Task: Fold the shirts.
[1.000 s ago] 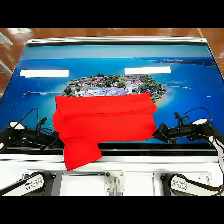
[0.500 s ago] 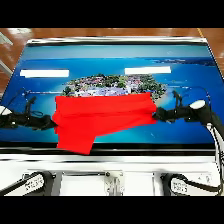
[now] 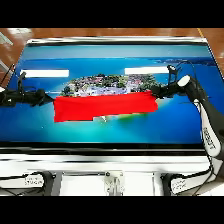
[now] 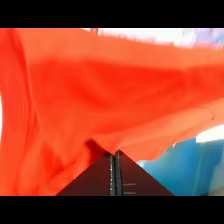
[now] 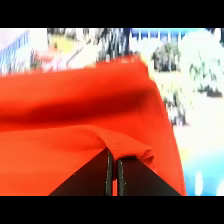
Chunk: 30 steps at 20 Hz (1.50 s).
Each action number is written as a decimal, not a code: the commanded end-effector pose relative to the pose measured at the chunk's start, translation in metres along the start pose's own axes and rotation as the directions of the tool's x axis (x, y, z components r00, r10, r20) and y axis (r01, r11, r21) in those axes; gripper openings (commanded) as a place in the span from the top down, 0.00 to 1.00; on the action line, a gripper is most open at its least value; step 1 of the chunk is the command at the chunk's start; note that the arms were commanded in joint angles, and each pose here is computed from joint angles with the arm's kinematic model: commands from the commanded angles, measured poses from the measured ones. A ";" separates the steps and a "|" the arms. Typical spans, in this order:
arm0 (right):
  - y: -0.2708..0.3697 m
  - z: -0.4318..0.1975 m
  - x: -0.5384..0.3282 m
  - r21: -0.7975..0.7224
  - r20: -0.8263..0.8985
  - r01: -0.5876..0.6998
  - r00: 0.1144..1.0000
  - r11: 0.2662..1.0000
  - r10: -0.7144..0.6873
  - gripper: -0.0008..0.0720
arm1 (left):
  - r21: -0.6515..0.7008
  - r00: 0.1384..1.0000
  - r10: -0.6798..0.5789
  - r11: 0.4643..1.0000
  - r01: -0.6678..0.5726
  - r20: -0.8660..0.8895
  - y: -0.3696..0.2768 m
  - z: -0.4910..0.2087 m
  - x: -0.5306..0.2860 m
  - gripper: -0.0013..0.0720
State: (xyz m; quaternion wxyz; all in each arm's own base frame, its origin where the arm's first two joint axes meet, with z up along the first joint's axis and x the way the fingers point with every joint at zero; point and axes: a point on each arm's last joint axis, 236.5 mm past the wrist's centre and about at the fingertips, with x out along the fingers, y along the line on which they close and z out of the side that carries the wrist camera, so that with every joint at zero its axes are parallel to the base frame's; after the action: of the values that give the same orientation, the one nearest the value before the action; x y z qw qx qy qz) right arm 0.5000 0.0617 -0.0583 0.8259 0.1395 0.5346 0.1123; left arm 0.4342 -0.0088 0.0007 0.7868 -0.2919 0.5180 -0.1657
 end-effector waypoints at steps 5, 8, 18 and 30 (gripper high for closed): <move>-0.001 0.008 0.042 0.009 -0.044 0.013 0.999 1.000 -0.013 0.91 | -0.144 0.998 -0.032 0.989 0.025 -0.050 0.028 0.028 0.060 0.93; -0.011 -0.005 0.041 -0.005 -0.100 0.050 0.994 0.999 -0.050 0.83 | -0.253 0.996 -0.027 0.967 0.005 -0.086 0.040 0.019 0.074 0.71; -0.036 -0.024 0.005 0.310 -0.178 -0.140 0.963 0.940 0.202 0.03 | -0.196 0.970 -0.128 0.977 0.088 -0.205 0.001 0.004 0.019 0.17; 0.032 0.009 0.048 0.371 -0.007 -0.388 0.907 0.844 0.420 0.90 | -0.037 0.953 -0.138 0.990 0.133 -0.270 -0.067 -0.015 0.032 0.18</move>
State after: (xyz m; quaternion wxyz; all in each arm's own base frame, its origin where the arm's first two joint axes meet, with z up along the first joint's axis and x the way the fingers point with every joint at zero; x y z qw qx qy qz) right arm 0.5171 0.1023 -0.0998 0.7051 0.3920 0.5651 0.1728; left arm 0.4366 -0.0638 0.0139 0.6905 -0.3246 0.6009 -0.2383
